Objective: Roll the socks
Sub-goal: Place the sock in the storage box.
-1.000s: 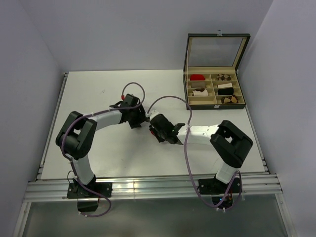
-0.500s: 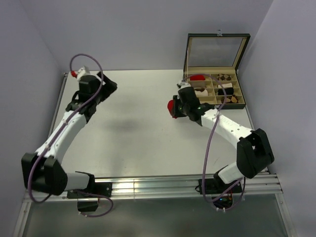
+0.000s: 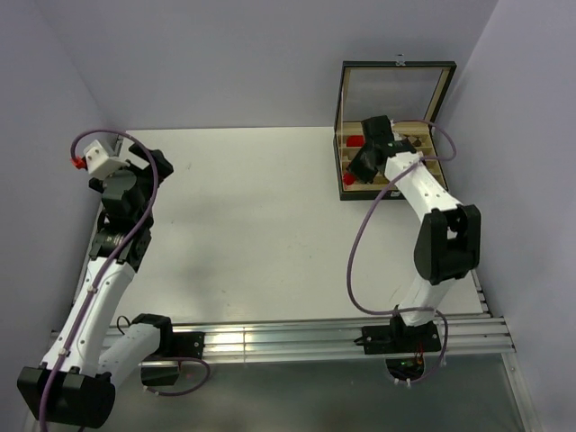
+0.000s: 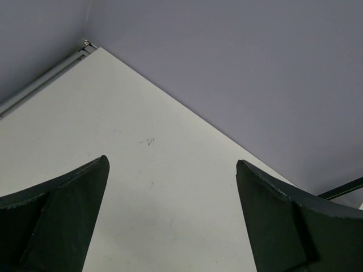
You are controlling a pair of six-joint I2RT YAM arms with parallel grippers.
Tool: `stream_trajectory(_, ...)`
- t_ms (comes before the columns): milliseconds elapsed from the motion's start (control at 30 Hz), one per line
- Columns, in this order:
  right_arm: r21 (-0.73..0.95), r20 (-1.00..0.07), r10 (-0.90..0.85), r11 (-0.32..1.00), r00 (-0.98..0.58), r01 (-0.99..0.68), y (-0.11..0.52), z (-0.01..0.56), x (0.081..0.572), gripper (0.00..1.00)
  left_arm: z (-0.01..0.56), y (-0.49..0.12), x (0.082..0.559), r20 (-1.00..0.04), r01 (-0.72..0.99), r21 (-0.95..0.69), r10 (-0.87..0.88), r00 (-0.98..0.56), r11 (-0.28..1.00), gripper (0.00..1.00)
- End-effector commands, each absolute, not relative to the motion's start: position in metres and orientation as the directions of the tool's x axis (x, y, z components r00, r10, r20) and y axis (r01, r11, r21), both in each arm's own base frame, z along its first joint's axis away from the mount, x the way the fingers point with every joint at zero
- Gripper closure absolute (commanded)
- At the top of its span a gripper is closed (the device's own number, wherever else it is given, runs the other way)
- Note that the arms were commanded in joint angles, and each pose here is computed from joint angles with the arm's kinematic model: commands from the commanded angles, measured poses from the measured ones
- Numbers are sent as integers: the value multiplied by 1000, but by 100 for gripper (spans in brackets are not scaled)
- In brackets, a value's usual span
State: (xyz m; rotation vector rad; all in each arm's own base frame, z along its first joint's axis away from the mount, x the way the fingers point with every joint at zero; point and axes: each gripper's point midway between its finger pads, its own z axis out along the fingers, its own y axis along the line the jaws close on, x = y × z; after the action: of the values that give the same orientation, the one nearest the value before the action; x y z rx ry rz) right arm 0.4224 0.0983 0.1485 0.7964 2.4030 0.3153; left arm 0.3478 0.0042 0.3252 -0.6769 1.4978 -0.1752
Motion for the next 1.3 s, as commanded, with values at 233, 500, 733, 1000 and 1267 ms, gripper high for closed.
stream_trajectory(233, 372, -241, 809, 587, -536, 719, 87, 130, 439, 100, 348, 22, 333, -904, -356, -425, -374, 206, 832, 1)
stream_trajectory(500, 361, -164, 879, 476, -448, 802, 73, 109, 448, 100, 350, 17, 326, -912, -360, -406, -347, 219, 840, 1)
stream_trajectory(733, 332, -152, 915, 404, -375, 852, 49, 81, 461, 100, 351, 18, 322, -917, -370, -394, -328, 228, 842, 1)
stream_trajectory(1000, 329, -214, 947, 299, -238, 895, 11, 76, 474, 100, 348, 13, 324, -918, -350, -391, -333, 217, 851, 1)
stream_trajectory(1267, 299, -221, 959, 241, -178, 923, 5, 64, 483, 95, 347, 13, 324, -920, -350, -386, -328, 214, 854, 0)
